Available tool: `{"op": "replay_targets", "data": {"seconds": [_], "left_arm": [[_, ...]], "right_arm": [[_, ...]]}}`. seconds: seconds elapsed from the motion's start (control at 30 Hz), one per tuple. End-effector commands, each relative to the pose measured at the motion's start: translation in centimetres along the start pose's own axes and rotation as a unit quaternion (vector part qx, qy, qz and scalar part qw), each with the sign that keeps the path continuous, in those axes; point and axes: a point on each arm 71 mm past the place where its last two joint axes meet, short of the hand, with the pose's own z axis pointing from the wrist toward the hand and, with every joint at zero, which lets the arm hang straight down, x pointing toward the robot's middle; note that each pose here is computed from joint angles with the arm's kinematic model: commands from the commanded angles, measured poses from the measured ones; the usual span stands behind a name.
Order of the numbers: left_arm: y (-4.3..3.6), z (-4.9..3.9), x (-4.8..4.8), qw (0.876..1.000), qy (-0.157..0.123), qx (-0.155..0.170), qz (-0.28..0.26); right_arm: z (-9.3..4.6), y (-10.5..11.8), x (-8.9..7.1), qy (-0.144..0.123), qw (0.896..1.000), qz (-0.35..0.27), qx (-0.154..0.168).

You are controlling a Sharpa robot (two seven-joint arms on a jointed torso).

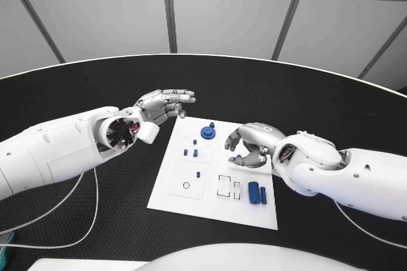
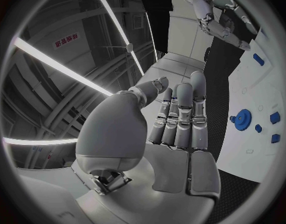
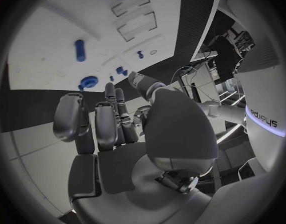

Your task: Assemble the parts on the task board

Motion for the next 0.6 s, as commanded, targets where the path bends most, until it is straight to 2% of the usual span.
{"op": "replay_targets", "data": {"seconds": [0.03, 0.17, 0.3, 0.43, 0.5, 0.6], "left_arm": [[-0.01, -0.01, -0.11, 1.0, -0.002, 0.0, 0.0], [0.0, 0.0, -0.15, 1.0, -0.002, 0.0, 0.0], [0.02, 0.05, -0.09, 1.0, 0.0, 0.0, 0.0], [0.03, 0.06, -0.08, 1.0, 0.0, -0.001, 0.0], [0.04, 0.05, -0.09, 1.0, 0.0, -0.001, 0.0], [0.04, 0.05, -0.09, 1.0, 0.001, -0.001, 0.0]], "right_arm": [[-1.6, -3.4, -1.4, -0.01, 0.999, -0.005, 0.049], [-2.2, -5.2, -2.2, -0.024, 0.996, -0.006, 0.082], [-2.2, -6.2, -2.5, -0.039, 0.993, -0.001, 0.108], [-2.0, -6.9, -2.3, -0.04, 0.988, 0.033, 0.146], [-1.8, -6.9, -2.1, -0.038, 0.986, 0.046, 0.155], [-1.4, -6.6, -1.6, -0.039, 0.986, 0.059, 0.151]]}}
